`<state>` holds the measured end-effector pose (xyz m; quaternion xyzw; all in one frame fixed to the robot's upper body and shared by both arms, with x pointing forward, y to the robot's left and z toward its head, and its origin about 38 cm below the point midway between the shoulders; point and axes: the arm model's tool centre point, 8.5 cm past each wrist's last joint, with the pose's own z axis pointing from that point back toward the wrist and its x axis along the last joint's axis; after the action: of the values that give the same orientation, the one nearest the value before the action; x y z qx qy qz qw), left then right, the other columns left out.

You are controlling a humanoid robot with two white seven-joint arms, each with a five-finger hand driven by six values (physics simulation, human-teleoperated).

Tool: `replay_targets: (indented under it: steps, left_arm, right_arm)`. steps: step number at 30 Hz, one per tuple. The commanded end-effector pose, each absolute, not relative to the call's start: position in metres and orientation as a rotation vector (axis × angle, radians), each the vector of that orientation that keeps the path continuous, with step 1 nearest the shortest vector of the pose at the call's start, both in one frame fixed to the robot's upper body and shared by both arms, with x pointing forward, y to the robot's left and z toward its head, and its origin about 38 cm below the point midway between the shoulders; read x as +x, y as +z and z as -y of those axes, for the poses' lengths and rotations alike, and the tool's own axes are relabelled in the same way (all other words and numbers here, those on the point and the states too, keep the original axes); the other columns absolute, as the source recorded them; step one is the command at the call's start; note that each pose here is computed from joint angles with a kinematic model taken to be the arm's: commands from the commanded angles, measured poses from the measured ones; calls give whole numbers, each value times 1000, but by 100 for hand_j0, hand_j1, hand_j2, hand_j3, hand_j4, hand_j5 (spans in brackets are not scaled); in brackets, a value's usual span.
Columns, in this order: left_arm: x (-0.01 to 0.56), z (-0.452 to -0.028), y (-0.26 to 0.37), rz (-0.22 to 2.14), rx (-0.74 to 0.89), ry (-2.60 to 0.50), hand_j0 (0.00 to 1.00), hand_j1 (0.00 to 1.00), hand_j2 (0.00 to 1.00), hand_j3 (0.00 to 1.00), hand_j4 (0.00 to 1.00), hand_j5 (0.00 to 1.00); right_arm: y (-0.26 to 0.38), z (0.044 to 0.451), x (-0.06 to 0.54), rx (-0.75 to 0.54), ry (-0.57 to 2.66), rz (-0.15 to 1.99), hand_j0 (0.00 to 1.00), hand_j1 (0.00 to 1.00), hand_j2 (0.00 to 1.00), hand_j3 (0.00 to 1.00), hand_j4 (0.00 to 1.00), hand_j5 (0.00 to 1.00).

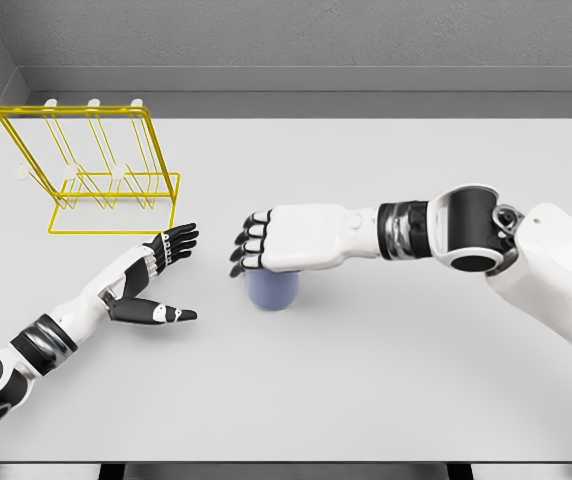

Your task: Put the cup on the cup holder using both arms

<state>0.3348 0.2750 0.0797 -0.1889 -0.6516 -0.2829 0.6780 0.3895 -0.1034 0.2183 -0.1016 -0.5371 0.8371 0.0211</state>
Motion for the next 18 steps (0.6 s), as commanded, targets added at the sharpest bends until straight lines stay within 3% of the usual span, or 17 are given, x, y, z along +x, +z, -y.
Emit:
replay_targets:
  steps: [1, 3, 8, 11, 15, 18]
  left_arm:
    - [335, -275, 80, 1464, -425, -633, 100, 100, 100, 100, 100, 100]
    - [335, -275, 80, 1464, -425, -635, 100, 100, 100, 100, 100, 100]
    - [335, -275, 80, 1464, -425, -633, 100, 100, 100, 100, 100, 100]
    - [335, -275, 80, 1465, -426, -632, 100, 100, 100, 100, 100, 100]
    - [339, -267, 81, 1478, -442, -623, 100, 100, 100, 100, 100, 100]
    - [340, -253, 79, 1478, -470, -635, 100, 100, 100, 100, 100, 100]
  right_arm:
    - [221, 105, 390, -314, 2580, 1677, 100, 100, 100, 100, 100, 100]
    - [223, 105, 390, -316, 2573, 1691, 100, 100, 100, 100, 100, 100]
    - [269, 124, 393, -478, 2498, 1796, 100, 100, 100, 100, 100, 100]
    - [300, 152, 401, -550, 2388, 1852, 100, 100, 100, 100, 100, 100]
    - [350, 239, 405, -614, 2064, 1961, 100, 100, 100, 100, 100, 100]
    - [331, 321, 405, -611, 1788, 1901, 100, 100, 100, 100, 100, 100]
